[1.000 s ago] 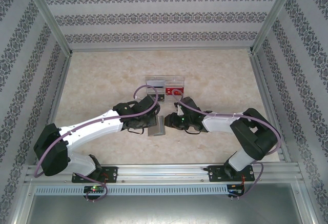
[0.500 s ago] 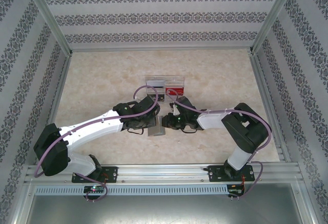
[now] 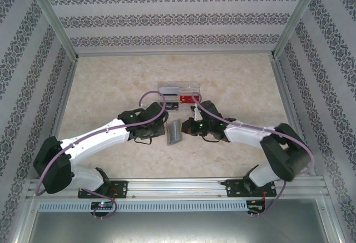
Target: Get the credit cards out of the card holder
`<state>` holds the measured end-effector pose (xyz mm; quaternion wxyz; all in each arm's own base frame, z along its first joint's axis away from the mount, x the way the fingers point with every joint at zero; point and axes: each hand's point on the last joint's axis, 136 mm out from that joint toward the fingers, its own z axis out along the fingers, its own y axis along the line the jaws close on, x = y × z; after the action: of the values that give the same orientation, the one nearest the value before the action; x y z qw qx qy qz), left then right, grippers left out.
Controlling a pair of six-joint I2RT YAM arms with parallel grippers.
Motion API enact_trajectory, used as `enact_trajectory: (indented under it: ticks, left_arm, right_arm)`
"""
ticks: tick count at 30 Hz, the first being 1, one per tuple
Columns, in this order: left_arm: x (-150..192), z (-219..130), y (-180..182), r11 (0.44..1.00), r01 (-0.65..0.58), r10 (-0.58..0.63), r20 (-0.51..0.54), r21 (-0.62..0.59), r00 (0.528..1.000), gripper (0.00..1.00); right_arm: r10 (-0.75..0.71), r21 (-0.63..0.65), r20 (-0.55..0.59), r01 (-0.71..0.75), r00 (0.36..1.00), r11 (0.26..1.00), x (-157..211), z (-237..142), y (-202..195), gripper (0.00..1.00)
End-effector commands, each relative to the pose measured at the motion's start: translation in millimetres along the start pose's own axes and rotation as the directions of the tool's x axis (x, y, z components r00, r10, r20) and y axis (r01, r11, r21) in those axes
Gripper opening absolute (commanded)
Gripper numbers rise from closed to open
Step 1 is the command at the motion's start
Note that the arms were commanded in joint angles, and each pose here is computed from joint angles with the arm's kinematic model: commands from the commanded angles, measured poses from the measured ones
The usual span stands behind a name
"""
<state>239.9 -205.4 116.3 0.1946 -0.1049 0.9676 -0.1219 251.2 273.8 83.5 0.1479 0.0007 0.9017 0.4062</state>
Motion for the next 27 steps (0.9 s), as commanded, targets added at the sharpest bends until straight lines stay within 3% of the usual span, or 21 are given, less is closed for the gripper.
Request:
enact_trajectory:
  ticks: [1, 7, 13, 20, 27]
  left_arm:
    - [3.8, 1.6, 28.7, 0.998, 0.010, -0.011, -0.029, -0.059, 1.000, 0.00]
    - [-1.6, 13.9, 38.9, 0.997, 0.033, -0.038, -0.066, -0.065, 0.997, 0.00]
    - [3.5, 36.2, 37.9, 0.997, 0.019, -0.027, -0.114, -0.075, 0.993, 0.00]
    - [9.0, 53.9, 33.0, 0.997, 0.012, -0.024, -0.159, -0.078, 0.987, 0.00]
    - [6.7, 53.1, 35.0, 0.995, -0.026, 0.009, -0.163, -0.100, 0.987, 0.00]
  right_arm:
    - [-0.054, 0.043, 0.034, 0.052, 0.998, 0.998, -3.8, -23.5, 2.7, 0.00]
    - [-0.056, 0.074, 0.030, 0.053, 0.998, 0.996, -4.5, -32.5, 5.8, 0.00]
    - [-0.014, 0.187, 0.010, 0.012, 1.000, 0.982, -6.5, -29.8, 1.9, 0.00]
    - [-0.038, 0.112, -0.036, 0.042, 0.999, 0.993, -7.1, -1.8, 35.1, 0.00]
    - [-0.017, 0.147, -0.038, 0.023, 0.999, 0.989, -1.1, 0.8, 17.4, 0.00]
